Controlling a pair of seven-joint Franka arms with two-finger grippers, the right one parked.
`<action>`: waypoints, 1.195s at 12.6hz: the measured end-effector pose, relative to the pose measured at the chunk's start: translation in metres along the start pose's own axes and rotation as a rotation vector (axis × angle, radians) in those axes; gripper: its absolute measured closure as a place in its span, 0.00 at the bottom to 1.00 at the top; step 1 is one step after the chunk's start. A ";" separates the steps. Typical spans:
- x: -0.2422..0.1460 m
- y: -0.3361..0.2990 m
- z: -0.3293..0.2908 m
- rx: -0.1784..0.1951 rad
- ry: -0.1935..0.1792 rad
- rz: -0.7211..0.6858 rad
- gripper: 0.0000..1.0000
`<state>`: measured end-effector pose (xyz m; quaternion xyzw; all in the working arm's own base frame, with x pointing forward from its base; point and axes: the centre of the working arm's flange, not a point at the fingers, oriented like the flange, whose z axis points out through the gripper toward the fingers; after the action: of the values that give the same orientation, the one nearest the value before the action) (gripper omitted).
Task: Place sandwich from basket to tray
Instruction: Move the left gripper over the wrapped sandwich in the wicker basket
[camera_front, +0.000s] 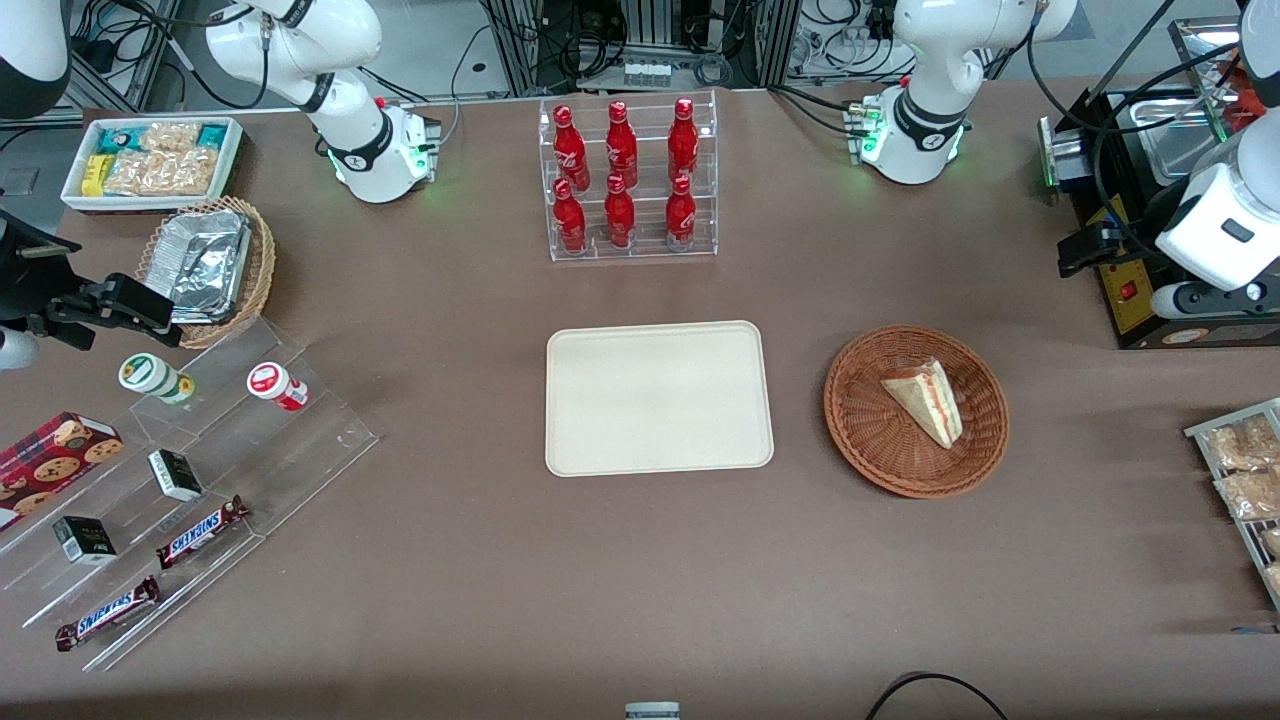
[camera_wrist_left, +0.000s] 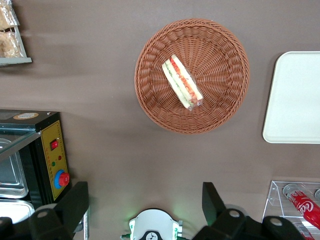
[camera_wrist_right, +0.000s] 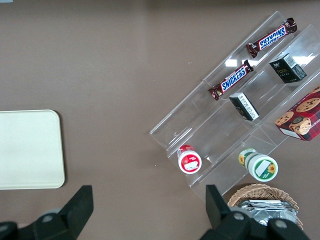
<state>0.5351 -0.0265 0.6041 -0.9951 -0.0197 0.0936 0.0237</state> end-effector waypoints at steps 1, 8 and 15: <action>-0.001 0.000 0.000 0.001 -0.004 0.001 0.00; 0.011 0.048 0.087 0.025 -0.085 0.083 0.00; 0.022 0.071 0.206 0.010 0.034 0.040 0.00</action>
<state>0.5203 -0.0878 0.3939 -0.9966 0.0010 0.0773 0.0271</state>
